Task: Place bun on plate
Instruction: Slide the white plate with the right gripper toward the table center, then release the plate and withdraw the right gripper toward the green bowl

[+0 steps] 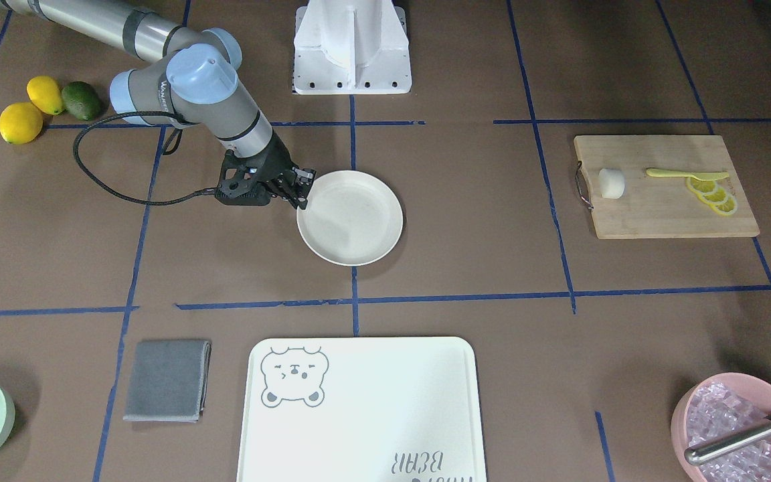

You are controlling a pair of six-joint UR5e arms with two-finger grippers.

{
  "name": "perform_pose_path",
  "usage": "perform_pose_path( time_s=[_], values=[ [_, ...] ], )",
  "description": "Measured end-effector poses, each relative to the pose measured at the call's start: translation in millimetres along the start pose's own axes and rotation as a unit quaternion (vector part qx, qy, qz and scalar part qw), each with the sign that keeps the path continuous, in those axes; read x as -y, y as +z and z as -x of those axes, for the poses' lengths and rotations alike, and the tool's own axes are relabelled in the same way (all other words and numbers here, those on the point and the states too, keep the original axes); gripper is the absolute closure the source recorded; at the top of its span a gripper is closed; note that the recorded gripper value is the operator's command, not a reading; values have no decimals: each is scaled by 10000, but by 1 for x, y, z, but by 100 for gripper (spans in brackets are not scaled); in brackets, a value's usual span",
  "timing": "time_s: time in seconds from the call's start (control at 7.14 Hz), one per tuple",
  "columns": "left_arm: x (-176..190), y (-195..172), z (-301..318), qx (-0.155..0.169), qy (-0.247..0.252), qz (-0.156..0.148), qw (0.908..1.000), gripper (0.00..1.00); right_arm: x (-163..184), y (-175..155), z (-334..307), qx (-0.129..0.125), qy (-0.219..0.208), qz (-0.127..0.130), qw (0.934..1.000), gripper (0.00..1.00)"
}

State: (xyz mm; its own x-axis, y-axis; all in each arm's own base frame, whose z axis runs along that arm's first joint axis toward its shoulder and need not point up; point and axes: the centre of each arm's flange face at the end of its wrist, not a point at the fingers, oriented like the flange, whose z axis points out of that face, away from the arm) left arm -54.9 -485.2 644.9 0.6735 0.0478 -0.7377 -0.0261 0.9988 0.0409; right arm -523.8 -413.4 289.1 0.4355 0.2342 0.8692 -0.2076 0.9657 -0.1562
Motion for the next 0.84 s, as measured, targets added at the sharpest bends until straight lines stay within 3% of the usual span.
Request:
perform_pose_path(
  time_s=[0.28,0.56,0.7,0.84],
  values=[
    [2,-2,-2,4,37,-26,10000,0,-2,-4,5,63,7,-80,9999,0],
    [7,-17,-19,26,252,-216,9994,0,11,-31,11,197,30,-182,9996,0],
    [10,-26,-38,23,315,-336,9989,0,27,-54,9,93,108,-245,9996,0],
    [12,-32,-70,-13,257,-411,9988,0,42,-80,7,-173,88,-296,9994,0]
  ],
)
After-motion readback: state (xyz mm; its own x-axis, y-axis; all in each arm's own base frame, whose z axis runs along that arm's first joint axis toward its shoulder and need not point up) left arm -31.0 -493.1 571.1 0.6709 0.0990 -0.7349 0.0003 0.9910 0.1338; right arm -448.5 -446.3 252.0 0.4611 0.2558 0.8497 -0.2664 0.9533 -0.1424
